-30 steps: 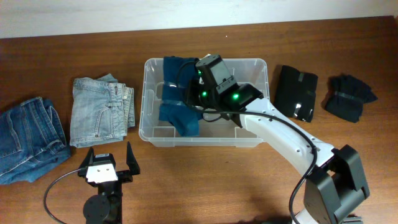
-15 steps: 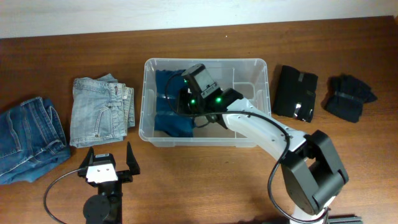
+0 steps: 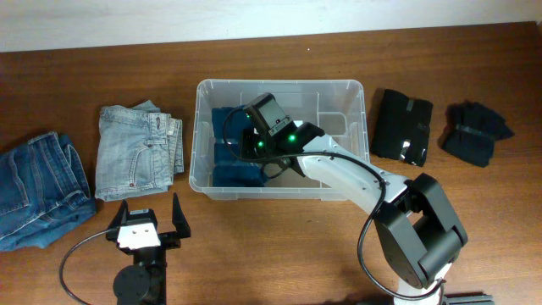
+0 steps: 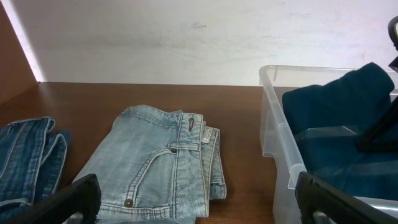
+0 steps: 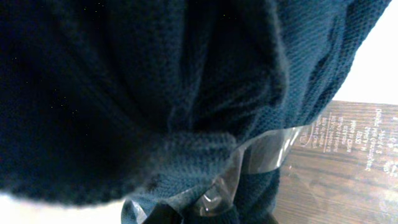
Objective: Pack container
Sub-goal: 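Carry the blue garment into the bin's left side and release it, then lift the right gripper out of the bin toward the black clothes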
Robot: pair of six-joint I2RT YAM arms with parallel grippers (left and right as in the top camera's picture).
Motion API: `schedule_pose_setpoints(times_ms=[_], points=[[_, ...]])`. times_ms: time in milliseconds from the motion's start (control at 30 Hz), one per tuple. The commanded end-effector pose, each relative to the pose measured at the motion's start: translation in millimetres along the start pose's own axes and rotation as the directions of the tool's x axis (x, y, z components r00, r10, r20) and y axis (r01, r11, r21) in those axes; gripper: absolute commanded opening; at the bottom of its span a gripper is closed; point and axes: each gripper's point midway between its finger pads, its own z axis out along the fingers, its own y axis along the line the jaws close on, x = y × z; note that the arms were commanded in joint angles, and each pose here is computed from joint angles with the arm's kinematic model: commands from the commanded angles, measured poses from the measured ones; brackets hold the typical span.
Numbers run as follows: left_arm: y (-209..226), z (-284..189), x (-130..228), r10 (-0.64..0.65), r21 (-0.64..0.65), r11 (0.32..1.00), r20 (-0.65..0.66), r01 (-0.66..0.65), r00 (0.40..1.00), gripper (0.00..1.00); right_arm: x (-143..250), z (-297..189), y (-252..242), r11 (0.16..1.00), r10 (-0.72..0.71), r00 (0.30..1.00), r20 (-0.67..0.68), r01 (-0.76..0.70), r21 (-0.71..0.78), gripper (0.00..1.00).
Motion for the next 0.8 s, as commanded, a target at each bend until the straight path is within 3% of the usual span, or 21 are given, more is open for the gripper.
schedule_pose_setpoints(times_ms=[0, 133, 300, 400, 500, 567, 667, 767], points=[[3.0, 0.4, 1.9, -0.01, -0.016, 1.0, -0.001, 0.01, 1.0, 0.99, -9.4, -7.6, 20.7, 0.998, -0.019, 0.999, 0.026, 0.021, -0.051, 0.09], [3.0, 0.4, 1.9, -0.01, -0.016, 1.0, -0.001, 0.01, 1.0, 0.99, -9.8, -7.4, 21.0, 0.998, -0.015, 0.999, 0.028, 0.017, -0.053, 0.2], [3.0, 0.4, 1.9, -0.01, -0.015, 1.0, -0.001, 0.01, 1.0, 0.99, -12.8, -7.7, 24.0, 0.998, -0.018, 0.999, 0.041, 0.021, -0.065, 0.24], [3.0, 0.4, 1.9, -0.01, -0.015, 1.0, -0.001, 0.01, 1.0, 0.99, -13.6, -7.8, 24.8, 0.997, -0.019, 0.999, 0.044, 0.022, -0.068, 0.38], [3.0, 0.4, 1.9, -0.01, -0.015, 1.0, -0.001, 0.01, 1.0, 1.0, -12.1, -7.6, 23.3, 0.998, -0.019, 0.999, 0.038, 0.021, -0.062, 0.66], [3.0, 0.4, 1.9, -0.01, -0.016, 1.0, -0.001, 0.01, 1.0, 0.99, -11.7, -7.7, 22.9, 0.997, -0.053, 0.998, 0.038, 0.055, -0.059, 0.75], [3.0, 0.4, 1.9, -0.01, -0.015, 1.0, -0.001, 0.01, 1.0, 0.99, -14.4, -8.2, 21.2, 0.991, -0.118, 0.992, 0.047, 0.12, -0.055, 0.85], [3.0, 0.4, 1.9, -0.01, -0.015, 1.0, -0.001, 0.01, 1.0, 0.99, -19.9, -10.6, 10.8, 0.988, -0.146, 0.988, 0.046, 0.148, -0.035, 0.87]])
